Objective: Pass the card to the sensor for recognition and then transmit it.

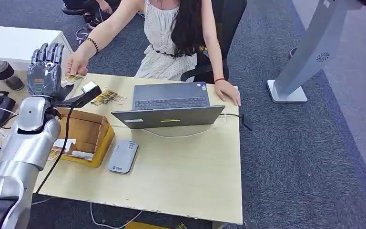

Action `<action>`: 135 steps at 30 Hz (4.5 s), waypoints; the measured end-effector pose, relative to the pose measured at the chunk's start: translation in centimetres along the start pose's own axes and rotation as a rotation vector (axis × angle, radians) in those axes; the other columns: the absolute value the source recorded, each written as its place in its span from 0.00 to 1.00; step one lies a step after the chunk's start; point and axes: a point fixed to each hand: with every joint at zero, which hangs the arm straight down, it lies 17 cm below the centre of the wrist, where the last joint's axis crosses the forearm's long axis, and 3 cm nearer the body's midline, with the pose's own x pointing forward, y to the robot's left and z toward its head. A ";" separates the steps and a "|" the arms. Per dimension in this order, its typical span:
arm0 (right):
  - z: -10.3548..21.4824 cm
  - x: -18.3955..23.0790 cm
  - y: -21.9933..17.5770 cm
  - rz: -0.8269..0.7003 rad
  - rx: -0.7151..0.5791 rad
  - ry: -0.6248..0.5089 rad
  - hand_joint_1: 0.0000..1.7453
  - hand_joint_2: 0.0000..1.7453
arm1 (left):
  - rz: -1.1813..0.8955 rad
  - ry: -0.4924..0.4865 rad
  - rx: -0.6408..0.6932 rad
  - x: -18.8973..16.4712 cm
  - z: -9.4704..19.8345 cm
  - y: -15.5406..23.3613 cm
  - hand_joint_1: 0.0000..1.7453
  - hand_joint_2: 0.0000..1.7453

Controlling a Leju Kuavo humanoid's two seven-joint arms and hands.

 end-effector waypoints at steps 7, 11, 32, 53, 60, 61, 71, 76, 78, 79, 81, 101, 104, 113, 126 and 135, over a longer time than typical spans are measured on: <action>0.0 -0.1 0.1 0.005 0.003 0.002 0.00 1.00 | 0.000 -0.012 -0.001 0.1 0.1 -0.1 1.00 1.00; 0.1 -0.2 0.2 0.004 0.005 0.003 0.00 1.00 | 0.001 -0.014 0.008 0.2 0.1 0.1 1.00 1.00; 0.4 -1.0 -0.4 -0.039 -0.029 0.007 0.00 1.00 | 0.130 -0.159 -0.023 8.1 5.9 -0.5 1.00 1.00; 1.0 -2.2 -1.1 -0.071 -0.069 0.007 0.00 1.00 | 0.225 -0.319 0.051 17.7 14.3 5.2 1.00 1.00; 1.1 -2.5 -1.3 -0.083 -0.077 0.012 0.00 1.00 | 0.204 -0.320 0.096 18.2 15.4 6.8 1.00 1.00; 1.1 -2.6 -1.4 -0.083 -0.080 0.013 0.00 1.00 | 0.191 -0.318 0.112 18.2 15.7 7.2 1.00 1.00; 1.5 -3.3 -1.9 -0.096 -0.100 0.013 0.00 1.00 | 0.216 -0.385 0.348 18.9 19.3 13.8 1.00 1.00; 1.5 -3.3 -1.9 -0.097 -0.101 0.012 0.00 1.00 | 0.239 -0.499 0.435 20.8 22.4 17.0 1.00 1.00; 1.5 -3.3 -1.9 -0.097 -0.101 0.012 0.00 1.00 | 0.246 -0.495 0.440 20.7 22.7 17.4 1.00 1.00; 1.5 -3.3 -1.9 -0.096 -0.101 0.012 0.00 1.00 | 0.246 -0.493 0.440 20.6 22.8 17.5 1.00 1.00; 1.5 -3.2 -1.9 -0.100 -0.103 0.009 0.00 1.00 | 0.242 -0.497 0.415 20.7 23.0 17.1 1.00 1.00; 1.5 -3.6 -2.0 -0.095 -0.101 0.031 0.00 1.00 | 0.082 -0.256 -0.144 17.4 20.6 -0.1 1.00 1.00; 1.4 -3.6 -2.0 -0.094 -0.101 0.033 0.00 1.00 | 0.084 -0.272 -0.165 18.0 20.9 -0.9 1.00 1.00; 1.4 -3.5 -2.0 -0.092 -0.098 0.039 0.00 1.00 | 0.086 -0.268 -0.240 19.0 21.6 -3.5 1.00 1.00; 1.3 -3.6 -1.9 -0.084 -0.095 0.044 0.00 1.00 | 0.035 -0.235 -0.384 18.3 23.2 -7.5 1.00 1.00; 1.3 -3.7 -1.8 -0.075 -0.091 0.054 0.00 1.00 | -0.011 -0.191 -0.452 17.1 23.5 -9.7 1.00 1.00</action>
